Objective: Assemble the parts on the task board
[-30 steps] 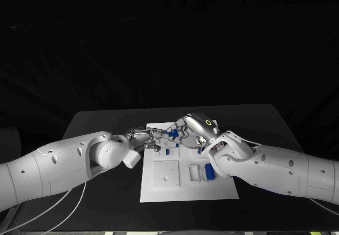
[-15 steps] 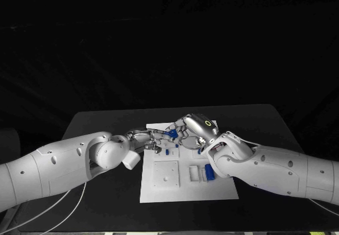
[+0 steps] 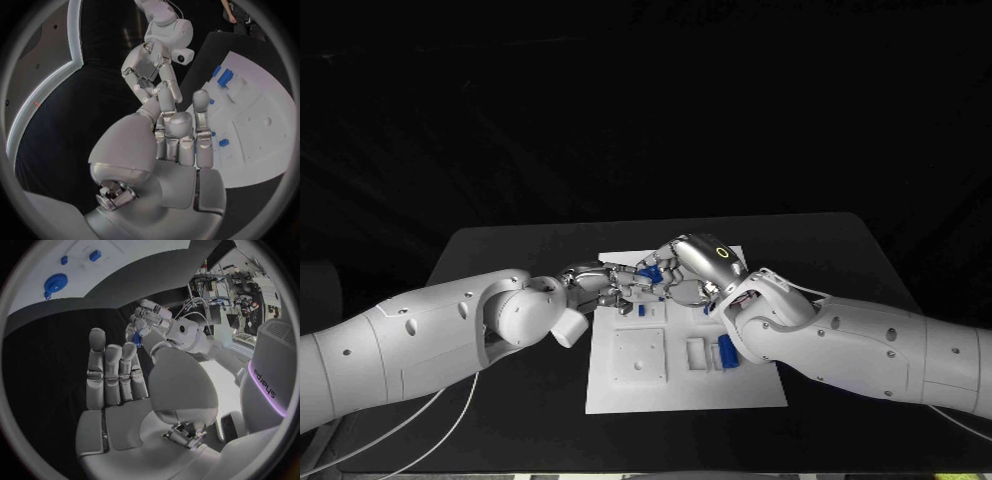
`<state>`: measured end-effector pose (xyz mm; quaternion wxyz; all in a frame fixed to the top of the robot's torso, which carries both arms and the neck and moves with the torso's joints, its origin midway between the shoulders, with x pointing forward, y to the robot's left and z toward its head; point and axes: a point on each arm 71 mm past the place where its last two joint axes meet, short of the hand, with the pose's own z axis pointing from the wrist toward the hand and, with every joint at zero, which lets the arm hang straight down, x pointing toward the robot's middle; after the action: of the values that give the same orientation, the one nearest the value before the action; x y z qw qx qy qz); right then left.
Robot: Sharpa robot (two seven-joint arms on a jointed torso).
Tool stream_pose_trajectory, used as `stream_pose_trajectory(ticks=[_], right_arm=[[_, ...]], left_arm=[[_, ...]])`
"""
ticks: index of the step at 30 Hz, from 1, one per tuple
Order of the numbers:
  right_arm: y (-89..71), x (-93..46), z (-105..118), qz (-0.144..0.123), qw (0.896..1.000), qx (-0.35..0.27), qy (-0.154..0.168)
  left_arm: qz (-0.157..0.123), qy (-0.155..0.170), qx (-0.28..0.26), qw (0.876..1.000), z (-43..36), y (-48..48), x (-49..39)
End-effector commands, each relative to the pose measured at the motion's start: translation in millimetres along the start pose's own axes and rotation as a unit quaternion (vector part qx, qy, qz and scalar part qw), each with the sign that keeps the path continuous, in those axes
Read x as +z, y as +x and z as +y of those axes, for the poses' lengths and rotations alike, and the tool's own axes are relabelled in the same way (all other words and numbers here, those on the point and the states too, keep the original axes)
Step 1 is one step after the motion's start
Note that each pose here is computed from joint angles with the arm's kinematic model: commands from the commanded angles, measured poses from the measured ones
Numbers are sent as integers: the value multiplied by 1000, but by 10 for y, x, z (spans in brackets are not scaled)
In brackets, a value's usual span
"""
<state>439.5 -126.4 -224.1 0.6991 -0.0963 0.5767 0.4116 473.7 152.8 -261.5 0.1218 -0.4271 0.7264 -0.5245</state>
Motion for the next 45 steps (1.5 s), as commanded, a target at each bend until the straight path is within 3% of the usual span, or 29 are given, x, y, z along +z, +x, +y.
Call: stream_pose_trajectory(ticks=[1, 17, 27, 45], right_arm=[[21, 6, 35, 6, 1000, -2, -12], [-18, -2, 45, -18, 1000, 8, -20], [-41, -8, 34, -31, 999, 14, -17], [-47, -23, 1, -27, 999, 20, -16]], left_arm=[[31, 12, 2, 999, -30, 99, 20], [20, 21, 1, 1000, -42, 56, 6], [30, 17, 1, 999, -35, 70, 4], [57, 13, 3, 998, -28, 103, -6]])
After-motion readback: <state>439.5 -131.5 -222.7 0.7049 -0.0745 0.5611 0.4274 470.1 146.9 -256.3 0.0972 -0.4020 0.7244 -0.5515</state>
